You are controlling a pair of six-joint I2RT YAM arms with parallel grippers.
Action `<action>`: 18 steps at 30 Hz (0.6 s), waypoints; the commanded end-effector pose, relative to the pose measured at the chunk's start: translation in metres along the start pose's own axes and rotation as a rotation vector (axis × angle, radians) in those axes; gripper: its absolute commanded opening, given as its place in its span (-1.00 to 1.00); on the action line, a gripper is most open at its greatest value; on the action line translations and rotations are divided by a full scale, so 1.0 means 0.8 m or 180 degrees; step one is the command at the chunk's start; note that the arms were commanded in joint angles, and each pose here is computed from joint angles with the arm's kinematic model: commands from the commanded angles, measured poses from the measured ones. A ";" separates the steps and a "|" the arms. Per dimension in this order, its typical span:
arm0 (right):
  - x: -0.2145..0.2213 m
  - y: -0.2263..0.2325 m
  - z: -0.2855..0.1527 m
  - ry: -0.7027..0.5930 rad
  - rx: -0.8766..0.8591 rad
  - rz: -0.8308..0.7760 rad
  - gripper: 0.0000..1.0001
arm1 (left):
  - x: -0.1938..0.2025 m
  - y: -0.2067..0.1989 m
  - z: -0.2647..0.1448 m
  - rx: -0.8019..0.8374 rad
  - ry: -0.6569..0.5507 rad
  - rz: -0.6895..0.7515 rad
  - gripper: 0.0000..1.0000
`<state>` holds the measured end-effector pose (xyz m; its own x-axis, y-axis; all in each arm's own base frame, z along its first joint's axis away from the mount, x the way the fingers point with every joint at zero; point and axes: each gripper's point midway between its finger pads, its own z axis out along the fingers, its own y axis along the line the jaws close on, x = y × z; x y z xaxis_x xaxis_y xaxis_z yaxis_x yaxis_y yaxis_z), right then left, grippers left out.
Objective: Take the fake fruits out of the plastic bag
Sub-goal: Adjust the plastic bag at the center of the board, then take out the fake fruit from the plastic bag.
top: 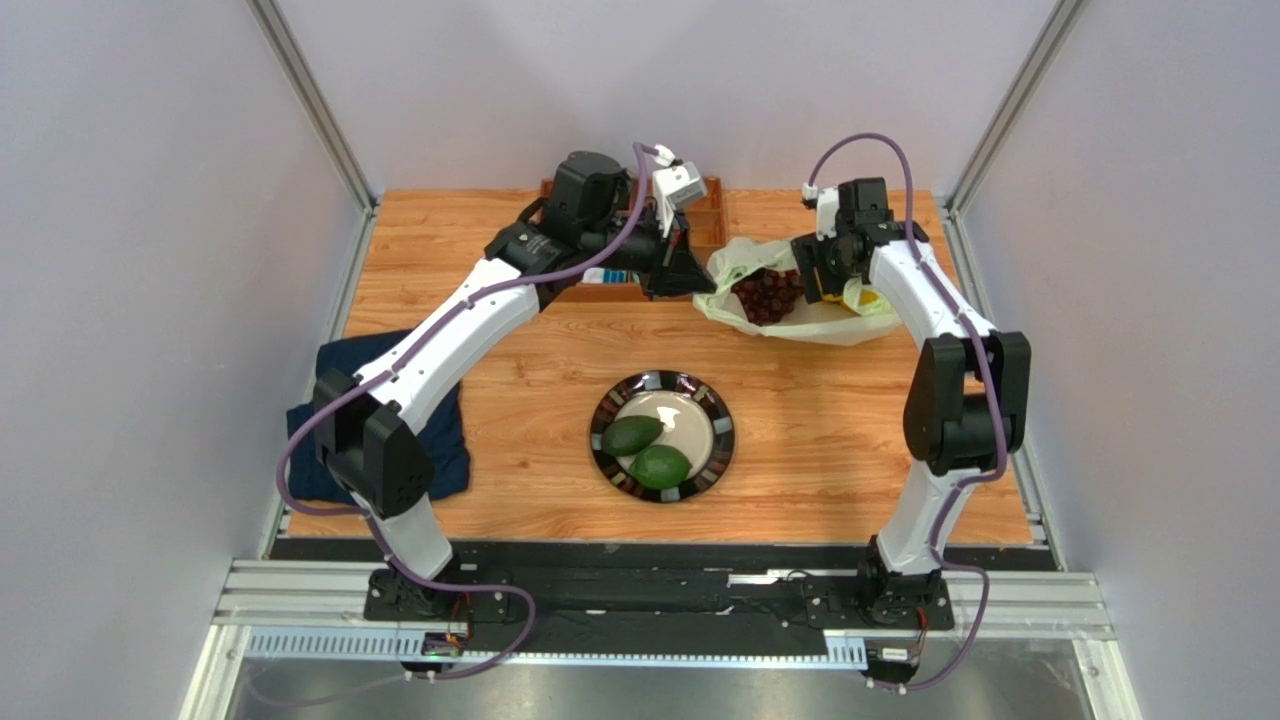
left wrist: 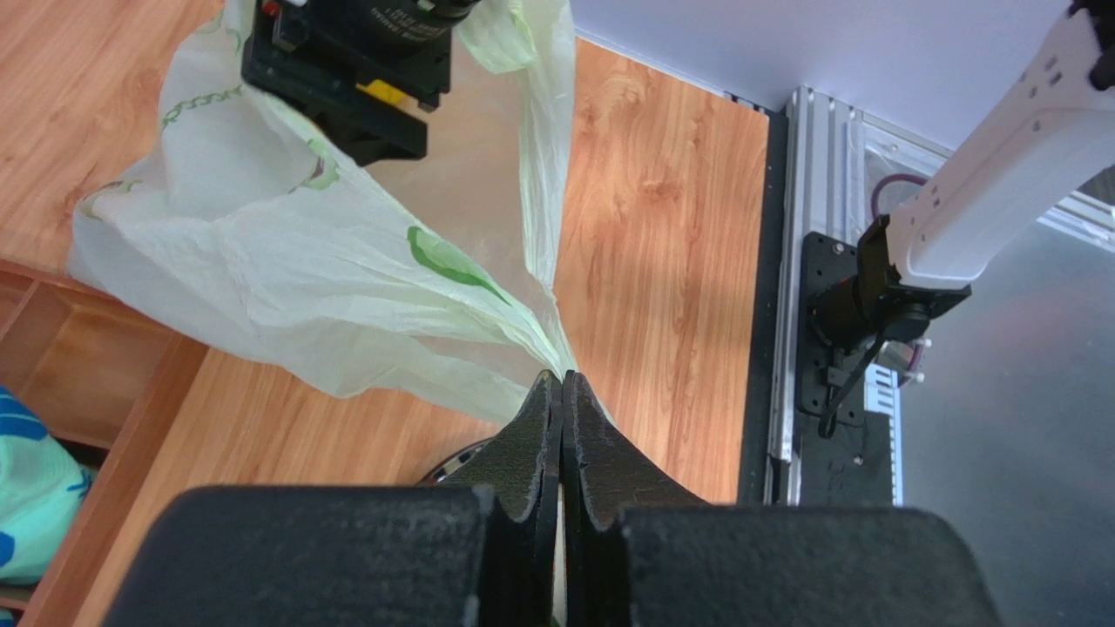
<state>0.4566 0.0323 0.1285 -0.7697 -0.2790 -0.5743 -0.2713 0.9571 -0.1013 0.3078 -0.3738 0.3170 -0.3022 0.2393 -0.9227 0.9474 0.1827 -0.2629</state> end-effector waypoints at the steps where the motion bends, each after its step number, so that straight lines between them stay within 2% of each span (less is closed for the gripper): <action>1: -0.020 -0.035 0.031 -0.0093 0.0452 -0.0007 0.45 | -0.028 -0.012 0.001 0.0134 -0.0153 0.0197 -1.00; 4: -0.037 -0.049 0.058 -0.0234 0.0606 -0.0039 0.66 | -0.022 -0.009 0.005 0.0149 -0.0115 0.0179 -1.00; 5: -0.043 -0.053 0.064 -0.0288 0.0648 -0.0044 0.80 | -0.021 -0.009 0.006 0.0158 -0.0101 0.0186 -1.00; 6: -0.063 -0.057 0.065 -0.0445 0.0677 -0.0098 0.81 | -0.020 -0.009 0.007 0.0163 -0.0094 0.0188 -1.00; 9: -0.087 -0.067 0.084 -0.0582 0.0735 -0.0191 0.84 | -0.012 -0.008 0.009 0.0165 -0.0037 0.0128 -1.00; 12: -0.085 -0.070 0.120 -0.0479 0.0745 -0.0252 0.83 | -0.004 -0.006 0.012 0.0172 0.0014 0.0077 -1.00; 13: -0.099 -0.073 0.122 -0.0544 0.0770 -0.0293 0.82 | -0.002 -0.004 0.013 0.0157 0.0025 0.0066 -1.00; 16: -0.107 -0.082 0.155 -0.0534 0.0829 -0.0356 0.63 | 0.002 0.000 0.014 0.0130 0.0058 0.0113 -1.00; 18: -0.108 -0.085 0.171 -0.0520 0.0850 -0.0392 0.30 | 0.005 0.002 0.015 0.0092 0.0084 0.0125 -1.00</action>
<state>0.5884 0.0118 0.0761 -0.6742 -0.3626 -0.6434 -0.2103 0.9294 -0.3034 0.3162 -0.3805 0.2925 -0.3311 0.2778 -0.9018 0.9387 0.1937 -0.2850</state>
